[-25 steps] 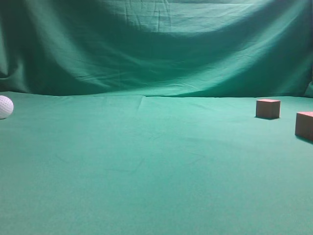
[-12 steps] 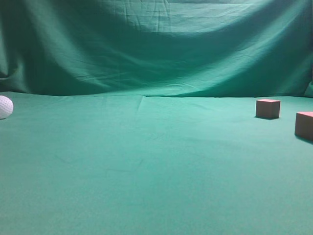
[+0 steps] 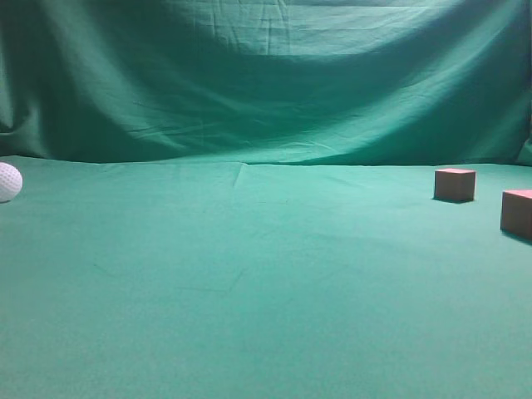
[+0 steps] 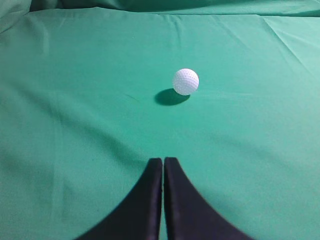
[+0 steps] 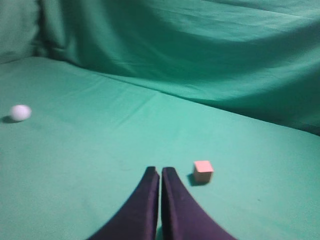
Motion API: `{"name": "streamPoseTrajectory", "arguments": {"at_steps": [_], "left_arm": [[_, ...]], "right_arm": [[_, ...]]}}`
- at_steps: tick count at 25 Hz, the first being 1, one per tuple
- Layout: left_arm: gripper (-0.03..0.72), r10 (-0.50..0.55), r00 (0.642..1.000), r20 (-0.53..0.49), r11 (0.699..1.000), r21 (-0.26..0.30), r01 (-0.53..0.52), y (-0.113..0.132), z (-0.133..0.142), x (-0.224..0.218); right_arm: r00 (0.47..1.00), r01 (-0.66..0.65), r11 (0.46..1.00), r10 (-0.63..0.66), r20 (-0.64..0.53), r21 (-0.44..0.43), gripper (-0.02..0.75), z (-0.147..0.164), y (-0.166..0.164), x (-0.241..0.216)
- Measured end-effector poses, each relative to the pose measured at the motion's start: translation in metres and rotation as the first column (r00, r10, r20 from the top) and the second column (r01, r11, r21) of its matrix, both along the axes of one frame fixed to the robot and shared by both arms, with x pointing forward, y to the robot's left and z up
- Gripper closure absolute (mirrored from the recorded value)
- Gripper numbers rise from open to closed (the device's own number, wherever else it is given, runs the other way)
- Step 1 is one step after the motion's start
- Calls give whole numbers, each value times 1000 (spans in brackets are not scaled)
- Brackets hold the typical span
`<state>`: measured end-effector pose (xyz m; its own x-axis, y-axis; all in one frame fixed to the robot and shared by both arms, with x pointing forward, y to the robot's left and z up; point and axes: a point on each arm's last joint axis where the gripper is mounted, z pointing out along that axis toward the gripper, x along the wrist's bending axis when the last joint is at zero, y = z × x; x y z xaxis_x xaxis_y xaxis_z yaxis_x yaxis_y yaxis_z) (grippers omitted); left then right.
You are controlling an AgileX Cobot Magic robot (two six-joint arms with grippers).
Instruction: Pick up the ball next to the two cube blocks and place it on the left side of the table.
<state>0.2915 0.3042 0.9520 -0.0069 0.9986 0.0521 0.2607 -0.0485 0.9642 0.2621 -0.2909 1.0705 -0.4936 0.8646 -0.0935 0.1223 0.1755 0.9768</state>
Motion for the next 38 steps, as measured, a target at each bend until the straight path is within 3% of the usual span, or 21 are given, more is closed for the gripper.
{"name": "streamPoseTrajectory", "arguments": {"at_steps": [6, 17, 38], "left_arm": [[688, 0, 1000, 0, 1000, 0, 0, 0, 0, 0], [688, 0, 1000, 0, 1000, 0, 0, 0, 0, 0], [688, 0, 1000, 0, 1000, 0, 0, 0, 0, 0]], "right_arm": [[975, 219, 975, -217, -50, 44, 738, -63, 4, 23], [883, 451, 892, -440, -162, 37, 738, -125, -6, 29], [871, 474, 880, -465, -159, 22, 738, -126, -7, 29]]}}
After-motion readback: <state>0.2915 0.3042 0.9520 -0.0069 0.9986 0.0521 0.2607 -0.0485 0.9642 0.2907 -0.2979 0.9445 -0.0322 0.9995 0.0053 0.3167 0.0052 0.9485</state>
